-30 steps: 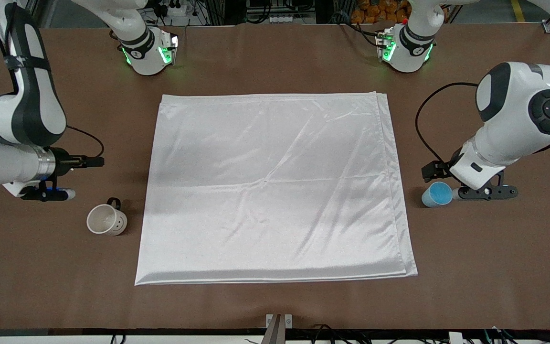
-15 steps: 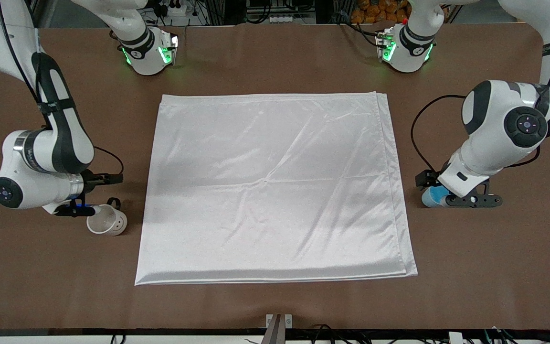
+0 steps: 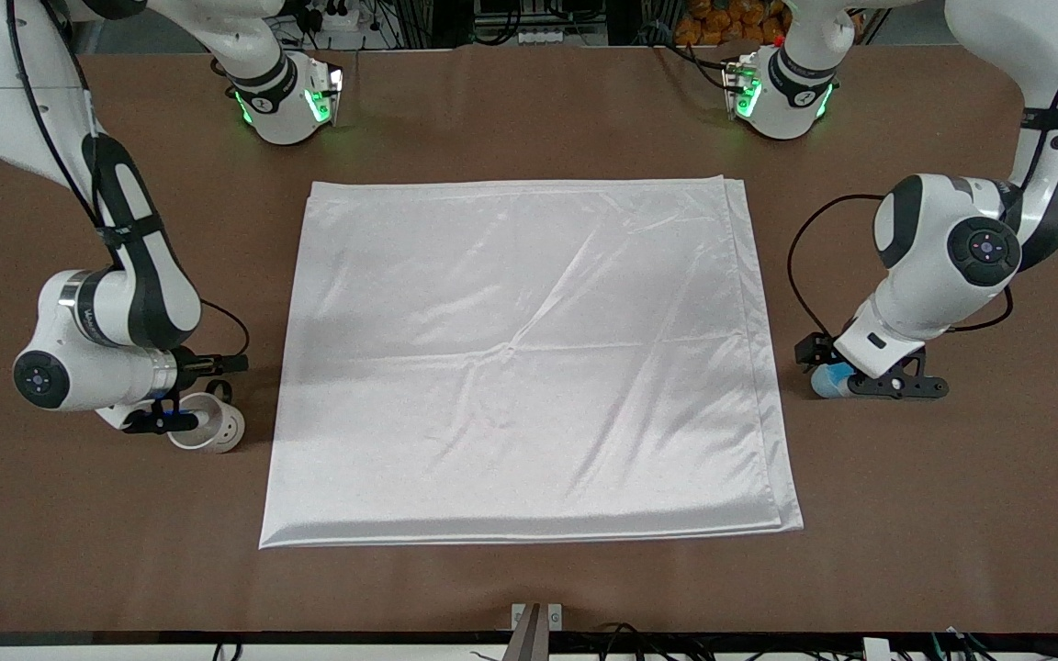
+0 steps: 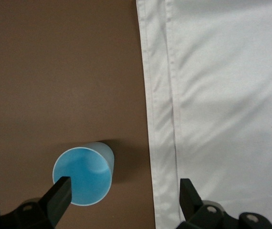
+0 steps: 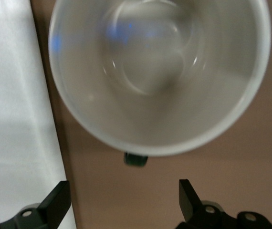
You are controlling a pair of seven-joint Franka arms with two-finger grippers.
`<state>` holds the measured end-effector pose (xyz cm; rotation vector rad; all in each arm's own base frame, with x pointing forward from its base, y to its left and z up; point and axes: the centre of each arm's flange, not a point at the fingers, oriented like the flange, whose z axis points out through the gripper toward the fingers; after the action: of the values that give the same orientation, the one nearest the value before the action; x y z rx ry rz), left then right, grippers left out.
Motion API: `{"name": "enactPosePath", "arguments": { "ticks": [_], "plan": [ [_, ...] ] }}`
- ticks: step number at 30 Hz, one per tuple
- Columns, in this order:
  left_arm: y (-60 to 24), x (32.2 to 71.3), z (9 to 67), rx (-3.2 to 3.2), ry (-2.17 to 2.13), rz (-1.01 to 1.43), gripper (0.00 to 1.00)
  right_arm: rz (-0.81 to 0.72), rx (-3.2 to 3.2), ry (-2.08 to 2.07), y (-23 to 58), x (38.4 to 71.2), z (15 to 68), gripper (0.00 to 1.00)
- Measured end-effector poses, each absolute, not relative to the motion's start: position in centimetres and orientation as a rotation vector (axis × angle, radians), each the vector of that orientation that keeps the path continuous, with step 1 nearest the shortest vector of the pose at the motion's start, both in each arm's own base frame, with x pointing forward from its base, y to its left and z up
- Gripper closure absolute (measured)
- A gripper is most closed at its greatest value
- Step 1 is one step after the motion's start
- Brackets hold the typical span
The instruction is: Place blue cup into white mug on cloth
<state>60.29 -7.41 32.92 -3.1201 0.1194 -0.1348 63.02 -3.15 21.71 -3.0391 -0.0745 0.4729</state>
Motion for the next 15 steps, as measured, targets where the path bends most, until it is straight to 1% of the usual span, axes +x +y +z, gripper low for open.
{"name": "enactPosePath", "arguments": {
  "ticks": [8,15],
  "plan": [
    [-6.4,60.3,30.2,-3.125,0.124,-0.109,0.00,0.379,-3.055,-0.082,-3.2,64.0,20.5,0.00],
    [-6.3,60.3,28.7,-3.128,0.120,-0.090,0.00,0.319,-3.064,-0.081,-3.5,65.3,21.5,0.00]
  ]
}}
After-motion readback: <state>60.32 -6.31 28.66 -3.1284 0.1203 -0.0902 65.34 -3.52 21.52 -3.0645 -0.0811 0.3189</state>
